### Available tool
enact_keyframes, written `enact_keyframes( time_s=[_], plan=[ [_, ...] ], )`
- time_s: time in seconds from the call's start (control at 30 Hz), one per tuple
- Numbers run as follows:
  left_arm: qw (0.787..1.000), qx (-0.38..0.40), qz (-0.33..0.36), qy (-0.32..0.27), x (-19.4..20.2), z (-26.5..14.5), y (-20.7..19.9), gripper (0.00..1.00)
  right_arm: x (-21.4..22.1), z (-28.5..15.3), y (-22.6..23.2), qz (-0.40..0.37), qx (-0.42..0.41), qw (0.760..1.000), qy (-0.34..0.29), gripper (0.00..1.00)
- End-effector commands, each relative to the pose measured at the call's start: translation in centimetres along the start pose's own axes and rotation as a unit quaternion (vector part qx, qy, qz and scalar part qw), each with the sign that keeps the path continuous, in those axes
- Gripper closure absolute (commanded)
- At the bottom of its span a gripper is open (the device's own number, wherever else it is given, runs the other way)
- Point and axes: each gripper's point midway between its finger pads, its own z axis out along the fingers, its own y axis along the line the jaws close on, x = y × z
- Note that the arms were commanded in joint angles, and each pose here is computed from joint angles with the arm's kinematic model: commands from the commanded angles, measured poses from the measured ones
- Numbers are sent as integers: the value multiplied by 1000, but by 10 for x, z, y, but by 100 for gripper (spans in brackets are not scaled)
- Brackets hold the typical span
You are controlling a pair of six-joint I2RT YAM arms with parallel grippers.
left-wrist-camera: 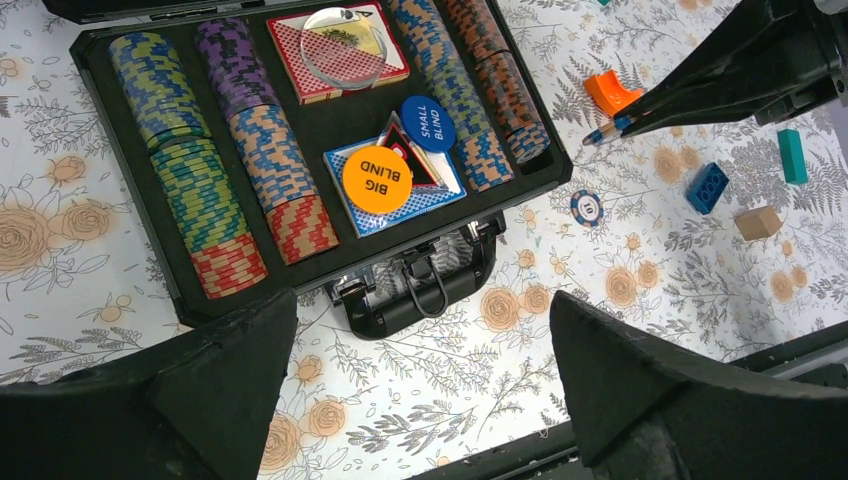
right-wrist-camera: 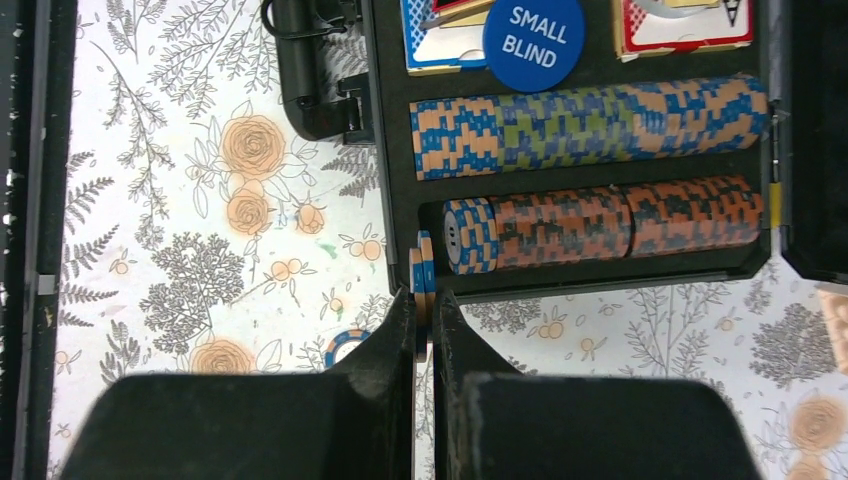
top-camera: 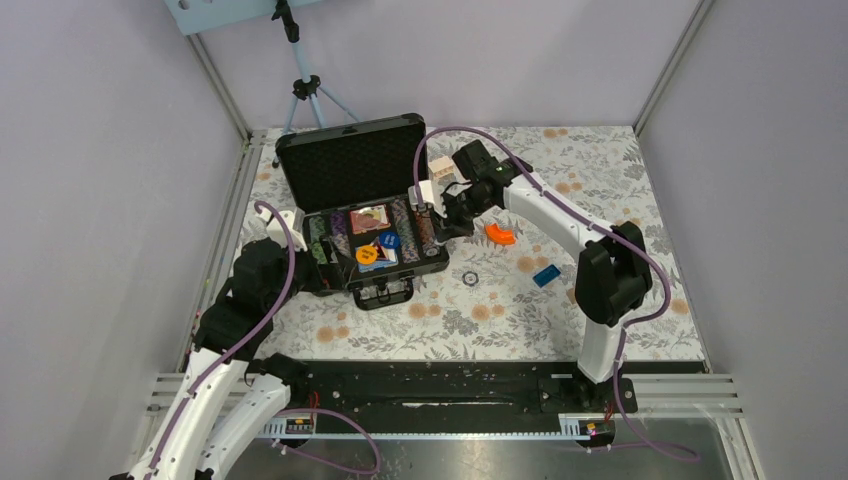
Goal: Pack up texas hold em set
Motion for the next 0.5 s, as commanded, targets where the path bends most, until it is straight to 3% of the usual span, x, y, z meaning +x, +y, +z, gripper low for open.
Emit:
enact_keyframes(
  time_s=[0.0, 0.47],
  plan=[
    [1000, -12, 7, -22, -9, 1, 4, 4, -5, 3, 3, 15, -20, 1000, -12, 100],
    [1000, -15, 8, -21, -9, 2, 6, 4, 8, 24, -14, 42, -21, 999, 6, 100]
  ],
)
